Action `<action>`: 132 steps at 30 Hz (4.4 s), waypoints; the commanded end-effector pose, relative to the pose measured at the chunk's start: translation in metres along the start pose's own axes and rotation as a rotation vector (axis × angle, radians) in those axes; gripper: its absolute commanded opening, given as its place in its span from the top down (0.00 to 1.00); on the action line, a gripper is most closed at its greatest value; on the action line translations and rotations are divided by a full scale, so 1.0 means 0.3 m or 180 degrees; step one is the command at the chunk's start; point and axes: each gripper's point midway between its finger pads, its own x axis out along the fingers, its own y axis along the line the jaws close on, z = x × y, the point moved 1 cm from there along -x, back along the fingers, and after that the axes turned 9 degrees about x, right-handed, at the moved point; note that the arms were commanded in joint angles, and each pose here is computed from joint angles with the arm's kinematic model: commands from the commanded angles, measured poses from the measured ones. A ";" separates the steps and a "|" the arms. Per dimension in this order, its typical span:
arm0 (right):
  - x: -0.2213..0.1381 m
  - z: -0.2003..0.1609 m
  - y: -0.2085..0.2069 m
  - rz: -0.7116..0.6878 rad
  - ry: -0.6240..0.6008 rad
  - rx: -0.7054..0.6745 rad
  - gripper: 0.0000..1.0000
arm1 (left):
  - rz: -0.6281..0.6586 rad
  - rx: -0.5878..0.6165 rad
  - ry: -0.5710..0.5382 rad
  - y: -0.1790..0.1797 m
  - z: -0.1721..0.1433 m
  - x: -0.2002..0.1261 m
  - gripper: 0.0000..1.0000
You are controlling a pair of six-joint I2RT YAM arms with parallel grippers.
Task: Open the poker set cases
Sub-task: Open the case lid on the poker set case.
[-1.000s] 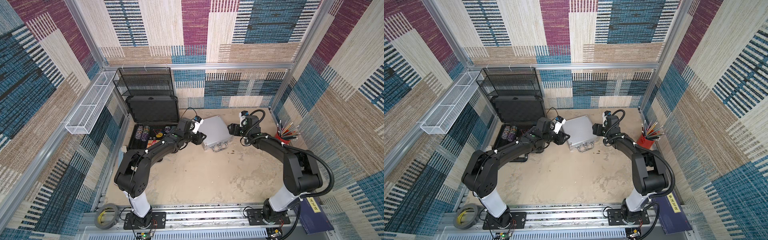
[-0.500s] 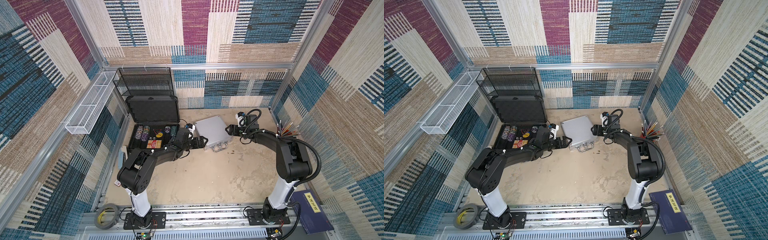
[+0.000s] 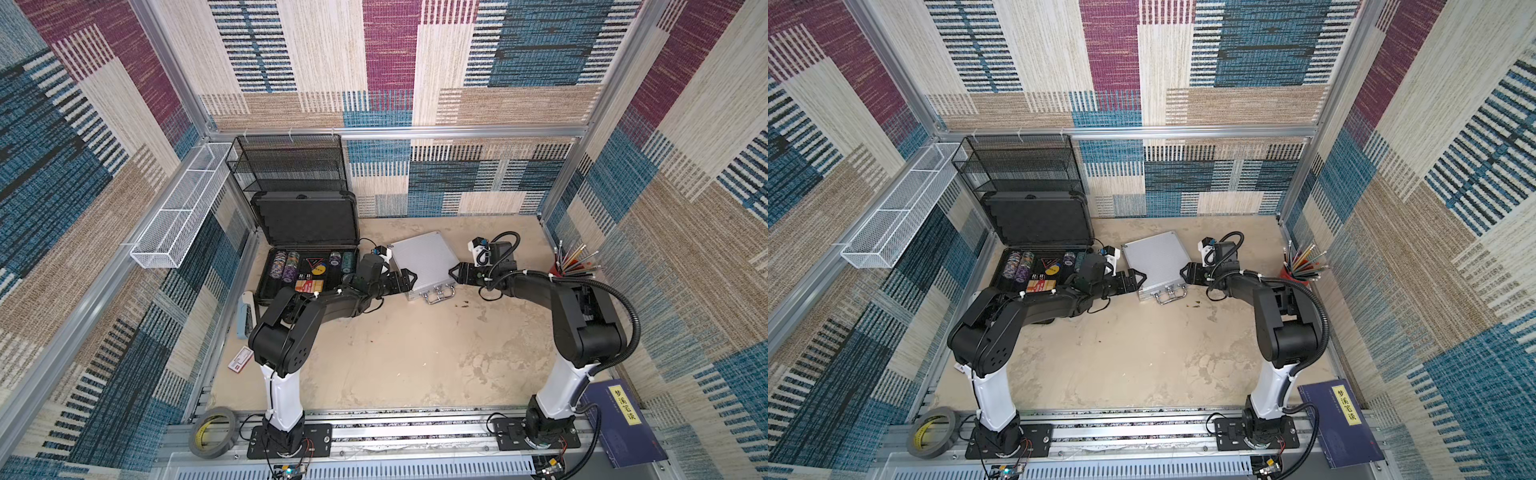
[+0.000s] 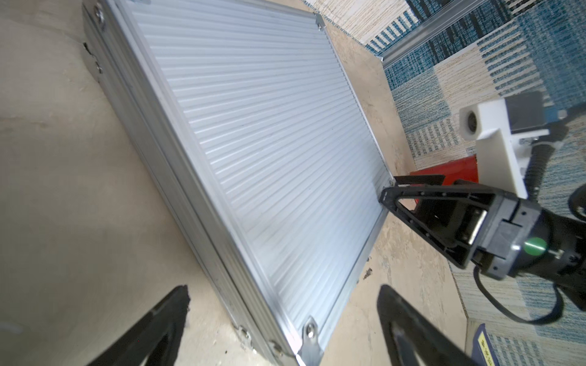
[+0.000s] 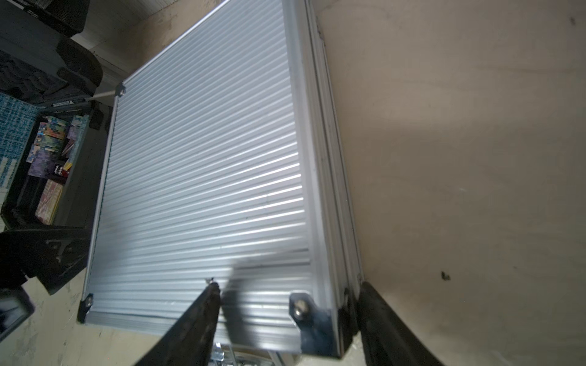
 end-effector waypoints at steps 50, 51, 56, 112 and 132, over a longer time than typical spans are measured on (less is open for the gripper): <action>-0.166 -0.041 0.283 0.1510 -0.0136 0.0756 0.33 | -0.0416 0.0442 0.0126 -0.117 0.075 0.030 0.10; -0.169 -0.042 0.285 0.1534 -0.0134 0.0774 0.33 | -0.0416 0.0447 0.0128 -0.115 0.073 0.032 0.09; -0.177 -0.052 0.276 0.1576 -0.0120 0.0872 0.33 | -0.0422 0.0471 0.0173 -0.117 0.069 0.034 0.09; -0.285 0.012 0.099 0.0680 -0.0618 0.1042 0.00 | -0.0529 0.0703 0.0017 -0.205 0.205 0.007 0.12; -0.328 -0.061 0.203 0.1728 -0.0570 0.1568 0.00 | -0.0533 0.0694 -0.0025 -0.208 0.225 0.007 0.12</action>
